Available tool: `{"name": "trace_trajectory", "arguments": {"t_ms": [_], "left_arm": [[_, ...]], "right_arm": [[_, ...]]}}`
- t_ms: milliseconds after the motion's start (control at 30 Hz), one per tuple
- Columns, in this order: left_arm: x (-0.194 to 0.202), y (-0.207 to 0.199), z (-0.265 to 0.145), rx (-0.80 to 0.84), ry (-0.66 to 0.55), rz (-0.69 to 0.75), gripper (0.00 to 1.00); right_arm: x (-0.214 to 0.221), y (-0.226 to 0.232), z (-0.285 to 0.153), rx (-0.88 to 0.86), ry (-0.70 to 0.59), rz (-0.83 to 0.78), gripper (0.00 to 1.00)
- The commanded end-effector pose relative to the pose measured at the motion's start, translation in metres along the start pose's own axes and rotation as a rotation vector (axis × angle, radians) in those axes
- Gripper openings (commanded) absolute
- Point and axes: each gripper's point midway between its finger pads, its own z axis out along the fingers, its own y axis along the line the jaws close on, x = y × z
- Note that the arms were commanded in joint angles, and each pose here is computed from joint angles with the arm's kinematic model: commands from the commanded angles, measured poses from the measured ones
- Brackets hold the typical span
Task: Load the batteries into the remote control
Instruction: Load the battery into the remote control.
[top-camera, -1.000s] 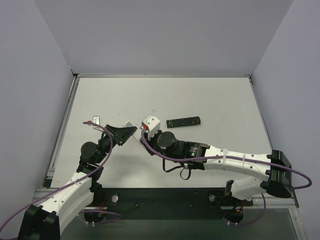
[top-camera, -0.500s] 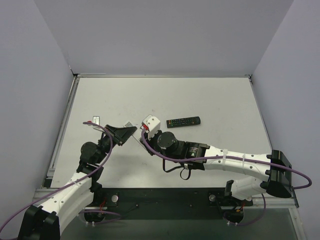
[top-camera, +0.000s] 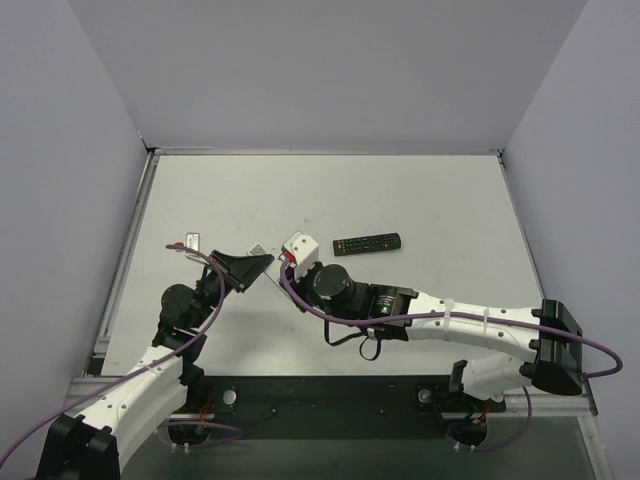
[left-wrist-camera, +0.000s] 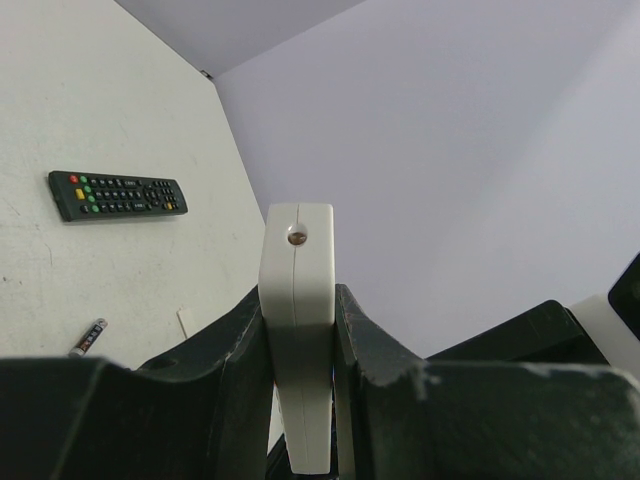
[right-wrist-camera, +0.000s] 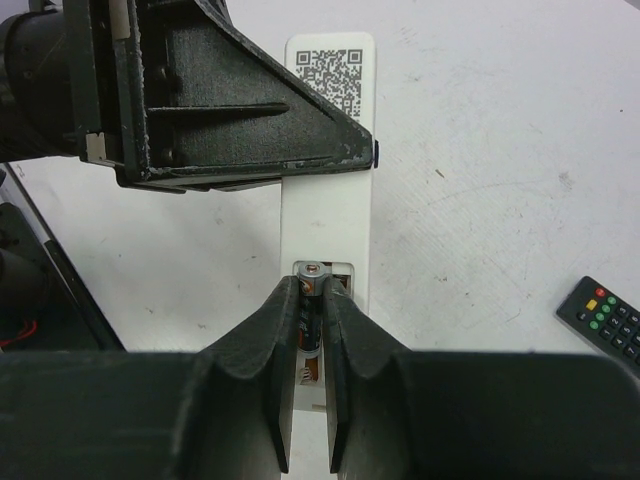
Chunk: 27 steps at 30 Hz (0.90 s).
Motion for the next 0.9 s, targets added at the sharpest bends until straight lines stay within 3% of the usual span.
{"name": "trace_trajectory", "arguments": {"t_ms": [0,500,867], "left_arm": [[-0.012,-0.036,0.001,0.115,-0.042,0.030,0.00],[-0.006,-0.025,-0.001,0.074,-0.015,0.059,0.00],[-0.009,-0.030,0.000,0.094,-0.030,0.041,0.00]], "right_arm": [[0.015,-0.012,-0.003,0.072,0.039,-0.001,0.00],[0.008,-0.022,-0.008,0.119,0.003,0.041,0.00],[0.012,-0.004,-0.002,0.026,0.026,0.014,0.00]]}}
